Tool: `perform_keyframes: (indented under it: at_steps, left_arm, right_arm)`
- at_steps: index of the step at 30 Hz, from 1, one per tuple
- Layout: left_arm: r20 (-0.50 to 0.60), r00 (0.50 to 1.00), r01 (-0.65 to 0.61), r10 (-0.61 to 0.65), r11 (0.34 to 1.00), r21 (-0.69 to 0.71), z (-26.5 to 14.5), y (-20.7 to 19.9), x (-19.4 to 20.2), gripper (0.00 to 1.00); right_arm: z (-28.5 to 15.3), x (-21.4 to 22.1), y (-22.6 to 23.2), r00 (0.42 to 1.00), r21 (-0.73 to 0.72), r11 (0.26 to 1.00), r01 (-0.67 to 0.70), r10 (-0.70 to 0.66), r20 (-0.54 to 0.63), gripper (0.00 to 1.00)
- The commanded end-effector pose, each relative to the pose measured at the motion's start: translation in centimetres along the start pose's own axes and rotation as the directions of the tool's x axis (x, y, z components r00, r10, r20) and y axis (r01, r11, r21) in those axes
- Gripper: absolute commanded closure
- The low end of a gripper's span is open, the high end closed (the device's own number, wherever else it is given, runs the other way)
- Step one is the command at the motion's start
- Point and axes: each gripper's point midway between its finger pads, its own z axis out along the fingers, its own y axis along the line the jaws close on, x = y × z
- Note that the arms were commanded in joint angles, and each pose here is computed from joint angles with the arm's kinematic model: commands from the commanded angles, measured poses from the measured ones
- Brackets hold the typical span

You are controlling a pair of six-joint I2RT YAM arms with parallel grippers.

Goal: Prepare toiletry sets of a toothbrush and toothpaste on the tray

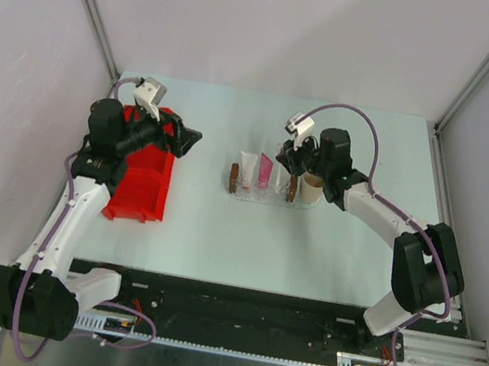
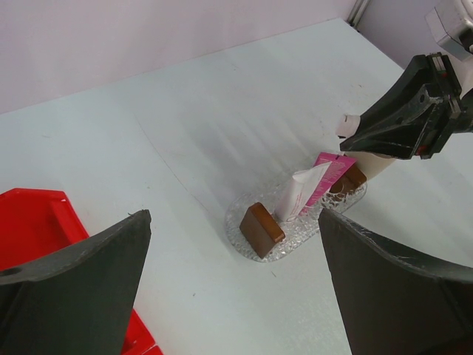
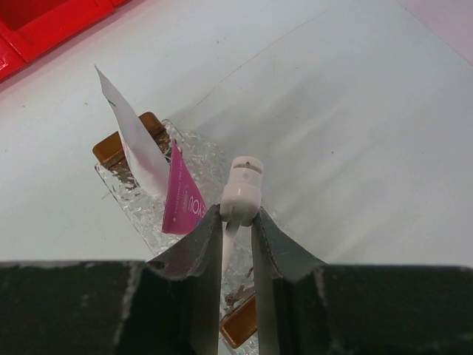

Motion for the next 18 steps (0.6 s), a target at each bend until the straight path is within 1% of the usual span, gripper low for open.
perform_keyframes:
  at_steps: [1, 6, 13, 18]
  left_arm:
    - [0.033, 0.999, -0.038, 0.038, 0.999, 0.014, -0.41, -0.18, -0.87, 0.00]
    - [0.033, 0.999, -0.037, 0.036, 0.999, 0.014, -0.46, -0.19, -0.88, 0.00]
    - [0.034, 0.999, -0.036, 0.035, 0.999, 0.016, -0.45, -0.18, -0.95, 0.00]
    - [0.032, 0.999, -0.031, 0.030, 0.999, 0.016, -0.40, -0.12, -0.86, 0.00]
  right_arm:
    - [0.41, -0.20, -0.35, 1.000, 0.018, 1.000, 0.024, -0.024, 0.013, 1.00]
    - [0.51, 0.07, -0.35, 1.000, 0.019, 0.999, 0.026, -0.027, 0.005, 1.00]
    - [0.61, 0.35, -0.38, 1.000, 0.022, 0.999, 0.029, -0.029, -0.003, 0.96]
    - [0.58, 0.25, -0.45, 0.999, 0.024, 0.999, 0.038, -0.038, -0.001, 0.98]
